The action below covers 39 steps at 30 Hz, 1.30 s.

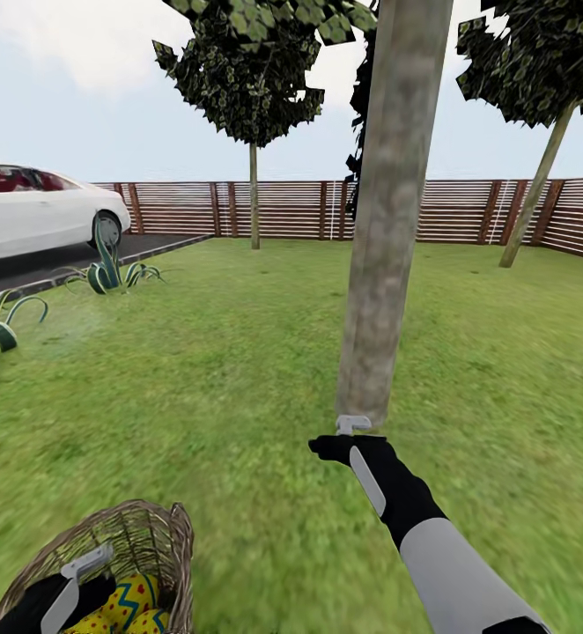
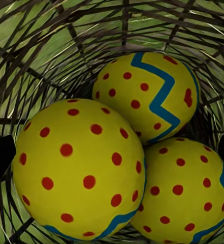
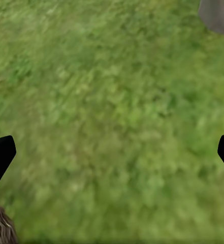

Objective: Take the three Easter eggs out of the wicker basket on the lawn in the garden, then place them on the lawn next to a single tree (choose any tree) so that all three eggs are next to the same tree and none are left in the basket.

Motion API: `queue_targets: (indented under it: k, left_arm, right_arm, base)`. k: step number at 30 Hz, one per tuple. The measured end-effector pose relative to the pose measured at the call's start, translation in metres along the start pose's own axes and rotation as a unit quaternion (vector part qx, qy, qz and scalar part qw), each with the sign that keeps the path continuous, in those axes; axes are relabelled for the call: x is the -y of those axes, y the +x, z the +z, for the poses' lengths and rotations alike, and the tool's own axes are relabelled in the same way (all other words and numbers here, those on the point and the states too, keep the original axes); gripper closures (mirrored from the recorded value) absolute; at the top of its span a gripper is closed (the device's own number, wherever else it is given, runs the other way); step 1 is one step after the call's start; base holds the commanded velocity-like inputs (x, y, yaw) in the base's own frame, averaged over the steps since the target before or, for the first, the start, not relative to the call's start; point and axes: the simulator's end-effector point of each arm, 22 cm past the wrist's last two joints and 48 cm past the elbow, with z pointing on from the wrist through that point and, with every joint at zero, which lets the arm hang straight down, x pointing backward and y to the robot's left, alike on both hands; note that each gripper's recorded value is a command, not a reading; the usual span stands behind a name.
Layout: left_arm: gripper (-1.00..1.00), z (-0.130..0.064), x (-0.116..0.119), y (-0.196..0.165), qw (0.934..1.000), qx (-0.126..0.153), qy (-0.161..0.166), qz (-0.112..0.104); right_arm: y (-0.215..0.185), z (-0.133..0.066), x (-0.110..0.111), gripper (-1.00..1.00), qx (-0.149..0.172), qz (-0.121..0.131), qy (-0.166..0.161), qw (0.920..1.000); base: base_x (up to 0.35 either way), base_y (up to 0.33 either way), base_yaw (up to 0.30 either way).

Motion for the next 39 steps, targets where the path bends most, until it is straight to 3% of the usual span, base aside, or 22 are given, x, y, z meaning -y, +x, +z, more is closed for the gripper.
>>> queue_targets:
  k: [14, 21, 39]
  left_arm:
    - [-1.00, 0.004, -0.002, -0.005, 0.9998, 0.018, -0.004, -0.003]
    - [-1.00, 0.015, -0.005, 0.002, 0.9998, 0.020, -0.005, -0.002]
    - [-1.00, 0.022, -0.013, 0.007, 0.9996, 0.021, -0.017, -0.004]
  right_arm:
    - [0.004, 0.002, 0.000, -1.00, 0.000, 0.000, 0.000, 1.0000]
    - [0.016, 0.008, 0.002, -1.00, 0.000, 0.000, -0.001, 1.0000]
    - [0.024, 0.013, 0.003, -1.00, 0.000, 0.000, -0.001, 1.0000]
  base:
    - [0.000, 0.000, 0.000]
    - [0.000, 0.000, 0.000]
    - [0.000, 0.000, 0.000]
